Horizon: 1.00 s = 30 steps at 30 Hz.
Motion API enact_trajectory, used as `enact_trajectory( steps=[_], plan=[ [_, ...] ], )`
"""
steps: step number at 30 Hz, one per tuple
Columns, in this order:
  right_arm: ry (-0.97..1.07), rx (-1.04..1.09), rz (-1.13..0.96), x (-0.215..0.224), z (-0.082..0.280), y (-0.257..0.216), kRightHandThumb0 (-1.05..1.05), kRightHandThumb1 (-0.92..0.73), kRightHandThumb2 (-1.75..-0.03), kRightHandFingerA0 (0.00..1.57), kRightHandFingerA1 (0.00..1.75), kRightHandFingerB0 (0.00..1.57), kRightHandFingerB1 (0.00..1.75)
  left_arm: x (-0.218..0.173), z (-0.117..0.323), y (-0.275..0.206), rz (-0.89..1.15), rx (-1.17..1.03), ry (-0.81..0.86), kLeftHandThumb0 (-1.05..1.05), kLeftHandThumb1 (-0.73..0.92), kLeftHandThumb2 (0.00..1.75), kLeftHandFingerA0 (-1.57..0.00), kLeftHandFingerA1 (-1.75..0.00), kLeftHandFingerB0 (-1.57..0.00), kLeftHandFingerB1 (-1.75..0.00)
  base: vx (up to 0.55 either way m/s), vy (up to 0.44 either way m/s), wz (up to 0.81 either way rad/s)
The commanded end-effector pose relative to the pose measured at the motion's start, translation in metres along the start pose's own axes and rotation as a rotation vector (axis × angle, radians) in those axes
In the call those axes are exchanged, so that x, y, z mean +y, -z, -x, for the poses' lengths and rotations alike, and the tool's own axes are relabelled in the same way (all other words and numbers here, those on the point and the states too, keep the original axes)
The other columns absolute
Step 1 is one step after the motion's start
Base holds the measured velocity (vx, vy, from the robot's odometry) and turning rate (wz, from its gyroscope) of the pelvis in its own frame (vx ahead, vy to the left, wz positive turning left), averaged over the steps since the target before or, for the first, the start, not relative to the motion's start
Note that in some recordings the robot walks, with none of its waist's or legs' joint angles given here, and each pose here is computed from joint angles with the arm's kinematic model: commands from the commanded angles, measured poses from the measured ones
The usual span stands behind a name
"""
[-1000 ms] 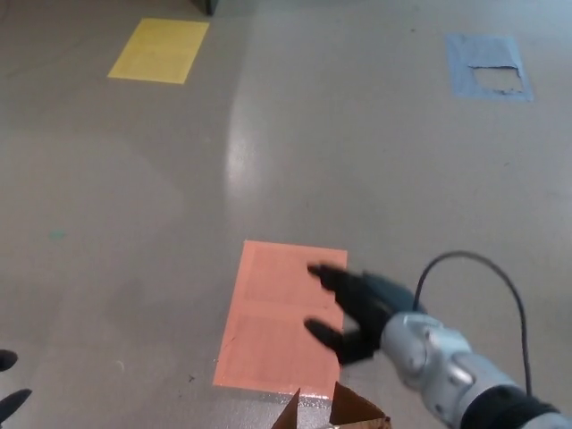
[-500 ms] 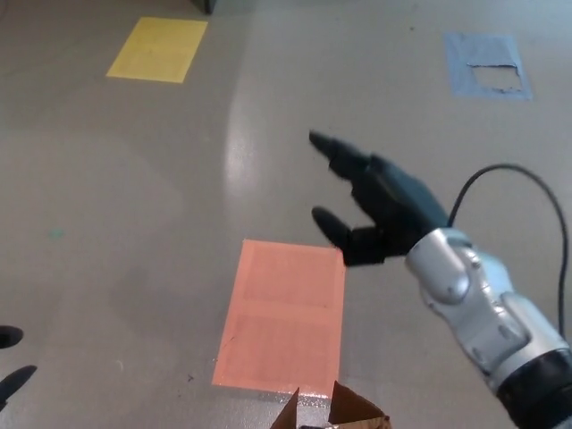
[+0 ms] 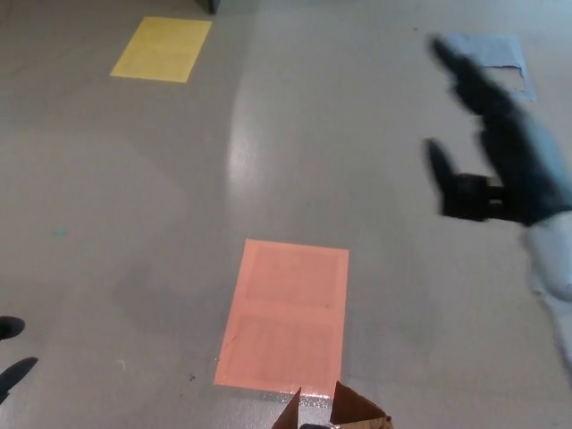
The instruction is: An air pump is kept on top of a storage box on the floor and the robot uses its right hand to press down on the handle of the pump to compress it
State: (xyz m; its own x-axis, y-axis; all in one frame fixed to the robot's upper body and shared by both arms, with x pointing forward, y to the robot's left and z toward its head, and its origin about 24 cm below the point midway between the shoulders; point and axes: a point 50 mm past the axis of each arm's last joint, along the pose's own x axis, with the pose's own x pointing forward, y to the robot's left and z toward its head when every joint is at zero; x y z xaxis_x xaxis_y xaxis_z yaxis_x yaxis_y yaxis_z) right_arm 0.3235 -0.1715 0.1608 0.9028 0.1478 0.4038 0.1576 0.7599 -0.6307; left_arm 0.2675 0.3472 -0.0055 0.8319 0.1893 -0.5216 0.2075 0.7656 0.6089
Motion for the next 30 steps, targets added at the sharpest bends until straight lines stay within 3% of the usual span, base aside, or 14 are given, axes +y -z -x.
enact_trajectory(
  steps=[1, 2, 3, 4, 5, 6, 7, 16, 18, 29, 30],
  plan=[
    [0.213, 0.277, -0.132, -0.049, 0.047, 0.079, -0.72, -0.89, -0.68, 0.10, 0.29, 0.07, 0.21, 0.006, 0.005, 0.015, -0.001, 0.062, -0.024, -0.53, 0.77, 0.64, -0.28, -0.32, -0.24, -0.29, 0.00, 0.000, 0.00],
    [0.207, 0.344, -0.160, -0.043, 0.051, 0.093, -0.73, -0.72, -1.00, 0.05, 0.36, 0.03, 0.26, 0.006, 0.006, 0.015, -0.003, 0.065, -0.025, -0.54, 0.77, 0.64, -0.27, -0.32, -0.24, -0.29, 0.00, 0.000, 0.00],
    [0.206, 0.361, -0.170, -0.042, 0.052, 0.098, -0.73, -0.72, -1.00, 0.05, 0.36, 0.03, 0.26, 0.006, 0.006, 0.016, -0.002, 0.065, -0.025, -0.54, 0.77, 0.64, -0.27, -0.32, -0.24, -0.29, 0.00, 0.000, 0.00],
    [0.201, 0.452, -0.180, -0.033, 0.060, 0.120, -0.66, -0.83, -0.68, 0.07, 0.24, 0.08, 0.22, 0.007, 0.007, 0.017, -0.003, 0.072, -0.019, -0.60, 0.63, 0.85, -0.23, -0.44, -0.17, -0.40, 0.00, 0.000, 0.00],
    [0.200, 0.473, -0.180, -0.031, 0.062, 0.124, -0.66, -0.83, -0.68, 0.07, 0.24, 0.08, 0.22, 0.007, 0.007, 0.018, -0.004, 0.073, -0.018, -0.60, 0.63, 0.85, -0.23, -0.44, -0.17, -0.40, 0.00, 0.000, 0.00],
    [0.192, 0.515, -0.149, -0.028, 0.066, 0.133, -0.74, -0.71, -1.00, 0.01, 0.33, 0.09, 0.31, 0.007, 0.007, 0.018, -0.009, 0.073, -0.019, -0.54, 0.77, 0.62, -0.31, -0.33, -0.23, -0.29, 0.00, 0.000, 0.00],
    [0.171, 0.575, -0.114, -0.023, 0.072, 0.143, -0.79, -0.73, -1.02, 0.08, 0.33, 0.08, 0.31, 0.008, 0.007, 0.018, -0.009, 0.072, -0.020, -0.54, 0.77, 0.63, -0.29, -0.33, -0.23, -0.29, 0.00, 0.000, 0.00],
    [-0.016, 0.918, -0.017, 0.011, 0.118, 0.183, -0.68, -0.72, -1.03, 0.04, 0.38, 0.04, 0.32, 0.011, 0.008, 0.017, -0.016, 0.068, -0.026, -0.55, 0.77, 0.63, -0.28, -0.32, -0.24, -0.29, 0.00, 0.000, 0.00],
    [-0.074, 0.988, -0.021, 0.018, 0.128, 0.187, -0.75, -0.76, -1.03, 0.07, 0.33, 0.07, 0.26, 0.011, 0.007, 0.015, -0.017, 0.061, -0.023, -0.54, 0.77, 0.63, -0.28, -0.33, -0.24, -0.30, 0.00, 0.000, 0.00],
    [-0.192, 1.181, -0.115, 0.032, 0.159, 0.198, -0.82, -0.83, -1.09, 0.06, 0.22, 0.07, 0.19, 0.011, 0.007, 0.016, -0.011, 0.060, -0.026, -0.55, 0.76, 0.63, -0.31, -0.34, -0.25, -0.30, 0.00, 0.000, 0.00],
    [-0.212, 1.189, -0.116, 0.033, 0.160, 0.198, -0.76, -0.81, -1.11, 0.00, 0.26, 0.04, 0.22, 0.011, 0.007, 0.016, -0.012, 0.060, -0.027, -0.55, 0.77, 0.62, -0.30, -0.33, -0.26, -0.30, 0.00, 0.000, 0.00]
  ],
)
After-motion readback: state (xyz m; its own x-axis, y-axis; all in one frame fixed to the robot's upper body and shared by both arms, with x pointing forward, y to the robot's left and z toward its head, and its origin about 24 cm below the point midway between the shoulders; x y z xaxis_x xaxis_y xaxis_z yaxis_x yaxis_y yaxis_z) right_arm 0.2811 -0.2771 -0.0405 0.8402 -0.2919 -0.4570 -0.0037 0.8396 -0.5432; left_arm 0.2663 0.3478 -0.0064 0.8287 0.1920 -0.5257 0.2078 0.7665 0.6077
